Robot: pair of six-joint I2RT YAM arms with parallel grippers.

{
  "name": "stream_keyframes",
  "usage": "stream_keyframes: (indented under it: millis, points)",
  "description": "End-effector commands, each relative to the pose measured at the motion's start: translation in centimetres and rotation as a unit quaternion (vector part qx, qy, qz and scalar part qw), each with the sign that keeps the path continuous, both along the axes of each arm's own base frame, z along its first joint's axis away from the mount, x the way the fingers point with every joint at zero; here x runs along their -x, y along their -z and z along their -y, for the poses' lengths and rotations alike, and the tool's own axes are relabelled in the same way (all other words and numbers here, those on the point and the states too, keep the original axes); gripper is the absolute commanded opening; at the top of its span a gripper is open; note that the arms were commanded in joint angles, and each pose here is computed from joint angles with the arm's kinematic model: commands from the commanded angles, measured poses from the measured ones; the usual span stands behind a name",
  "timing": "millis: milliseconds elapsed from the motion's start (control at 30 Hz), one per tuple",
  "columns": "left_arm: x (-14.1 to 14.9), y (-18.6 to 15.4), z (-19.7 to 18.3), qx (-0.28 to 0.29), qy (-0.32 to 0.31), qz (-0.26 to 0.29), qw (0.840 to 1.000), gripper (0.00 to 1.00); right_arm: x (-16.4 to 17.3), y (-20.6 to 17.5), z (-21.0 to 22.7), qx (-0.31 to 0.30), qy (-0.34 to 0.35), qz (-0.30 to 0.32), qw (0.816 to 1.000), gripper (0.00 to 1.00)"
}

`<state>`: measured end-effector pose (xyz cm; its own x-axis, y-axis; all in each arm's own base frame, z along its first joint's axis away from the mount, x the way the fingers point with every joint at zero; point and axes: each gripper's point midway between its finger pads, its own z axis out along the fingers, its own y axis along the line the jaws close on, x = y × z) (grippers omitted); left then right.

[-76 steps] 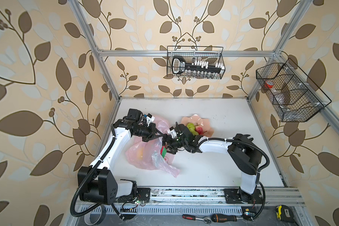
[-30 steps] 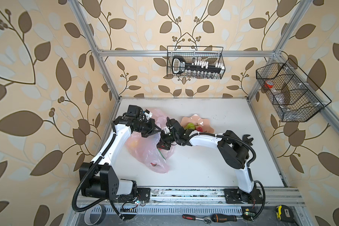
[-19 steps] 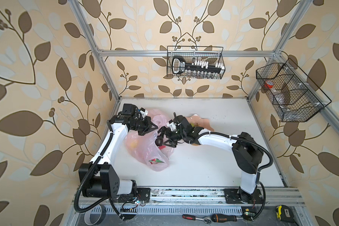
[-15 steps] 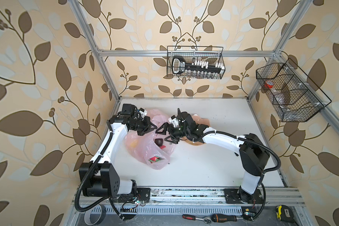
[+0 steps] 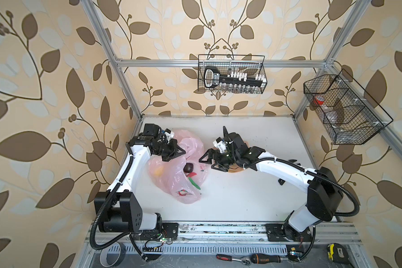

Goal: Place the fruits into the plastic bag
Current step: Place the fruit in the plastic bag, then shake the plastic bag at the center of the table.

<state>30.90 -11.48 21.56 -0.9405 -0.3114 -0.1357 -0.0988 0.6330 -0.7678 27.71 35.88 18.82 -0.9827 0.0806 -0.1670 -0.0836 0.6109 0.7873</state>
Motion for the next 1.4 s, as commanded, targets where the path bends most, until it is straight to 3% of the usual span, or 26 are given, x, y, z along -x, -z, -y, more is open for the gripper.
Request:
stream_keyframes:
  millis: [0, 133, 300, 867, 1067, 1167, 1200, 1367]
  points:
    - [0.6, -0.5, 0.3, 0.012, 0.020, 0.009, 1.000, 0.00, 1.1, 2.6, 2.5, 0.078, -0.026, 0.014, 0.997, 0.95]
    - [0.8, -0.7, 0.4, 0.014, 0.022, 0.010, 1.000, 0.00, 1.4, 4.7, 2.6, 0.141, -0.061, 0.027, 0.988, 0.87]
    - [1.1, -0.7, 0.4, 0.011, 0.026, 0.010, 1.000, 0.00, 2.8, 7.8, 0.2, 0.158, -0.092, 0.015, 0.983, 0.81]
    - [1.7, -1.1, 0.5, 0.010, 0.032, 0.011, 0.999, 0.00, -0.4, 13.8, -3.6, 0.186, -0.031, -0.011, 0.982, 0.65]
    - [1.8, -1.3, 0.5, 0.009, 0.036, 0.012, 0.999, 0.00, -1.7, 14.3, -3.5, 0.206, -0.001, -0.009, 0.978, 0.42]
    - [1.8, -1.4, 0.5, 0.009, 0.035, 0.012, 0.999, 0.00, -1.8, 13.8, -3.4, 0.203, 0.005, -0.008, 0.979, 0.04]
    - [1.8, -1.5, 0.5, 0.008, 0.036, 0.014, 0.999, 0.00, -1.8, 13.4, -3.4, 0.201, 0.007, -0.006, 0.980, 0.00]
    - [1.4, -2.2, 0.2, 0.003, 0.031, 0.021, 0.999, 0.00, -2.1, 8.7, -2.9, 0.182, 0.020, 0.031, 0.983, 0.00]
